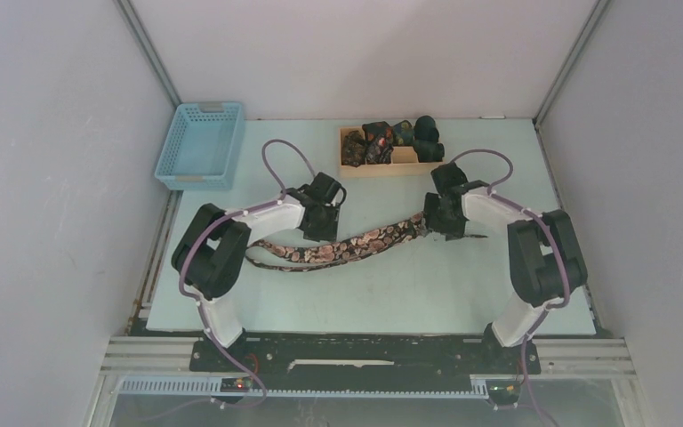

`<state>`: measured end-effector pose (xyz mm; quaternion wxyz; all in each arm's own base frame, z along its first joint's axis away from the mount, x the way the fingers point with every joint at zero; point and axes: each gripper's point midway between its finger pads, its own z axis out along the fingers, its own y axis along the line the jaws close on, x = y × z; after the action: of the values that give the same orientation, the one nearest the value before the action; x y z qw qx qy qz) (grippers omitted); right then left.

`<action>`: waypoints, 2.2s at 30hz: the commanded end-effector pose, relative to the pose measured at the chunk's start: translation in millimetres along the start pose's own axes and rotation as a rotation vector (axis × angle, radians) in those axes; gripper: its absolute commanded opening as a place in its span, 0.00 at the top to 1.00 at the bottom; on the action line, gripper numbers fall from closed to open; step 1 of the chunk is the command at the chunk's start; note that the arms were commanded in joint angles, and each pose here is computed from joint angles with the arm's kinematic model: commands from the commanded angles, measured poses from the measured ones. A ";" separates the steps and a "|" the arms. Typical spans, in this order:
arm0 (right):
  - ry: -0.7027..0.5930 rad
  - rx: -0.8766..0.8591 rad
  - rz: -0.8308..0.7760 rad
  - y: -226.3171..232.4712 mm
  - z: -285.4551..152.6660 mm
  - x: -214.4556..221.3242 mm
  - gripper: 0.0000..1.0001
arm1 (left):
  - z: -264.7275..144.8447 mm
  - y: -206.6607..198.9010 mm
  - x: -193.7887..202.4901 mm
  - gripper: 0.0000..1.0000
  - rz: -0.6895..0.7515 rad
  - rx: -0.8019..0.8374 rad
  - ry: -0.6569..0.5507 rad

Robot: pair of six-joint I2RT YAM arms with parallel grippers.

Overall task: Roll the ties
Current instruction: Flatten out the tie at the center of the board.

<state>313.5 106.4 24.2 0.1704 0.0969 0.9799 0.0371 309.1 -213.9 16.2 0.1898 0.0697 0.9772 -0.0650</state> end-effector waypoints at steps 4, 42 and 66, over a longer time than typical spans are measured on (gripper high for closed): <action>-0.059 -0.034 0.059 5.4 5.9 -61.2 0.38 | 7.5 14.5 39.8 0.54 -0.012 -0.021 0.082; -0.012 -0.157 -0.264 94.8 -48.6 52.3 0.38 | -33.2 115.5 36.2 0.47 -0.211 -0.299 0.009; 0.096 -0.389 -0.427 182.3 -23.2 87.3 0.39 | -94.4 134.2 75.9 0.41 -0.573 -0.337 -0.169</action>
<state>242.1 283.3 20.5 0.1210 -0.1318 0.9699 0.1653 223.6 -73.7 25.4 0.2027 -0.1867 0.9607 0.0331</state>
